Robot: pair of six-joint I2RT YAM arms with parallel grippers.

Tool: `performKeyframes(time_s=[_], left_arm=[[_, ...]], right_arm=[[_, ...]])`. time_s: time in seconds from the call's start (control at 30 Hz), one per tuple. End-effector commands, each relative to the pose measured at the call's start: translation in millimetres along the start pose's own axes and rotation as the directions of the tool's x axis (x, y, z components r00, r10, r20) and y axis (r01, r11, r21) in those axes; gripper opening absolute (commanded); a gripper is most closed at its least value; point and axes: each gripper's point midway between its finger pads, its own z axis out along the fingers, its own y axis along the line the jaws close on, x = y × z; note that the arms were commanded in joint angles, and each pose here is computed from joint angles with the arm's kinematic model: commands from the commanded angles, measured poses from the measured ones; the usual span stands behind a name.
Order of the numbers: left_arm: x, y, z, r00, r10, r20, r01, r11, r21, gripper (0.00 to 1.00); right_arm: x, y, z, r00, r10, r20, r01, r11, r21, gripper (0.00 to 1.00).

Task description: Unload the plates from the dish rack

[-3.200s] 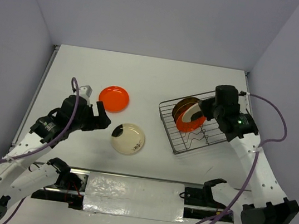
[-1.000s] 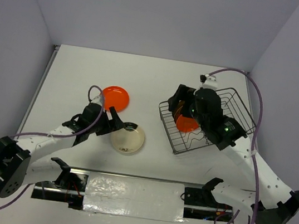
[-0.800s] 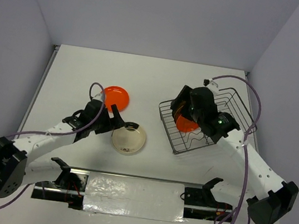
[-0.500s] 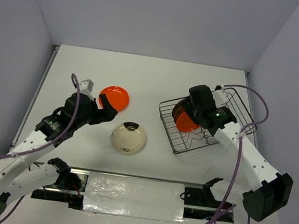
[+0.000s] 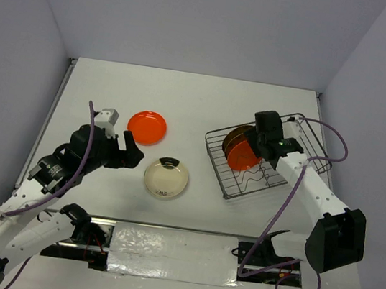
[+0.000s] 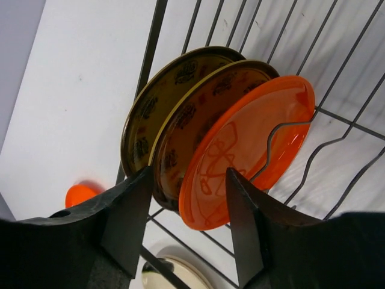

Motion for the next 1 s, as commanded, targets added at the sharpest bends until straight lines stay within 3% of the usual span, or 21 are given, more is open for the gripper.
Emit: performKeyframes(time_s=[0.0,0.27,0.33,0.4,0.43,0.63,0.77,0.83,0.97], left_arm=[[3,-3,2,0.999,0.035,-0.012,-0.035,0.999,0.027,0.99],[3,-3,2,0.999,0.036,-0.011,-0.036,0.999,0.026,1.0],[3,-2,2,0.999,0.034,-0.01,-0.034,0.999,0.023,0.99],[3,-2,2,0.999,0.034,-0.009,-0.034,0.999,0.022,1.0],[3,-2,2,0.999,0.032,-0.007,-0.032,0.999,0.021,0.99],[1,-3,0,1.0,0.031,-0.003,-0.031,0.999,0.02,0.99],[-4,-4,-3,1.0,0.021,0.01,-0.021,1.0,0.019,1.0],[-10,-5,-4,1.0,0.006,0.025,-0.006,1.0,0.009,0.99],[-28,-8,-13,0.997,-0.044,0.059,0.046,0.999,-0.022,0.99]], right_arm=[[-6,6,8,1.0,0.023,0.017,-0.022,1.0,-0.017,0.57],[6,-18,13,0.997,0.073,0.01,-0.073,0.997,0.037,0.42],[8,-21,13,0.997,0.075,0.007,-0.076,0.996,0.047,0.3],[8,-23,12,0.997,0.079,0.002,-0.078,0.995,0.06,0.26],[8,-22,11,0.996,0.086,0.0,-0.086,0.994,0.06,0.2],[-2,-18,-10,0.987,0.16,0.001,-0.16,0.985,0.06,0.13],[-13,-2,-34,0.976,0.219,-0.007,-0.219,0.976,-0.008,0.1],[-23,10,-49,0.97,0.242,0.0,-0.242,0.967,-0.075,0.03],[-51,60,-91,0.98,0.2,0.009,-0.189,0.938,-0.292,0.0]])
